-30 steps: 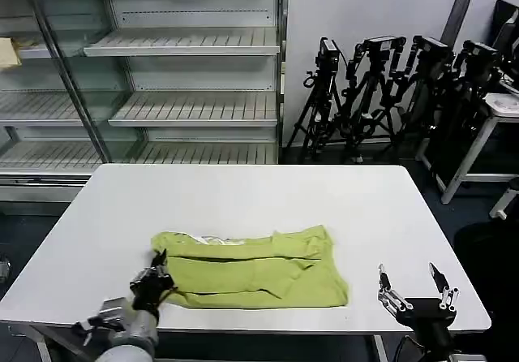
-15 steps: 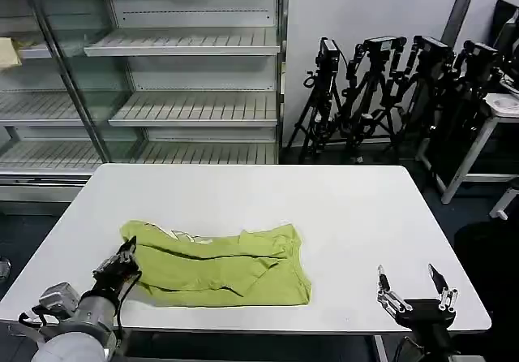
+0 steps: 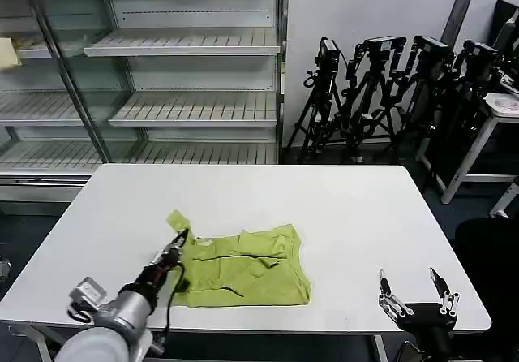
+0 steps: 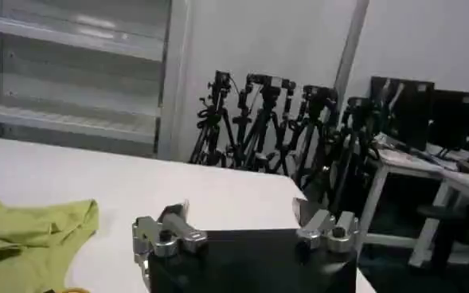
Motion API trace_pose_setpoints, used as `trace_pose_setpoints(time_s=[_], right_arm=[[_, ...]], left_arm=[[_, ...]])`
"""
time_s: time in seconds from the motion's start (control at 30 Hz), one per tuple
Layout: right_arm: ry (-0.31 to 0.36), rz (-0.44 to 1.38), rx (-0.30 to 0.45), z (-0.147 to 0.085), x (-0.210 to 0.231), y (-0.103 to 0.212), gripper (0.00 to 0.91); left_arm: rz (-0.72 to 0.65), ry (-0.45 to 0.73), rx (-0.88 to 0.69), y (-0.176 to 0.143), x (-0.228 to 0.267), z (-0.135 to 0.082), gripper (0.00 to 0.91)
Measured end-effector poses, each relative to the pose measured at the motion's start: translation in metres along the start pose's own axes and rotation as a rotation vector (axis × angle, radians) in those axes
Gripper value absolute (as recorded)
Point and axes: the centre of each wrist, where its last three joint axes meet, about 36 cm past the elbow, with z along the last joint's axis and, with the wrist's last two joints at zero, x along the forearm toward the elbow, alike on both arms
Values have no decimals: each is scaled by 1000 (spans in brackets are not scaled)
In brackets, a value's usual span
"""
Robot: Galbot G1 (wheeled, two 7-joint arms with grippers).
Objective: Fold and organize the clothes.
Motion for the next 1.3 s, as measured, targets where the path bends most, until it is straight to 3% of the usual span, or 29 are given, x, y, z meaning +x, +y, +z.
trace_pose_setpoints(time_s=[0.5, 1.27, 1.3], right_arm=[[-9, 2, -2, -2, -2, -2, 907], [2, 1, -3, 3, -6, -3, 907], [3, 0, -3, 3, -6, -3, 907]], left_arm=[[78, 105, 46, -28, -45, 48, 30], [63, 202, -67, -45, -82, 107, 30], [62, 206, -73, -46, -83, 110, 312]])
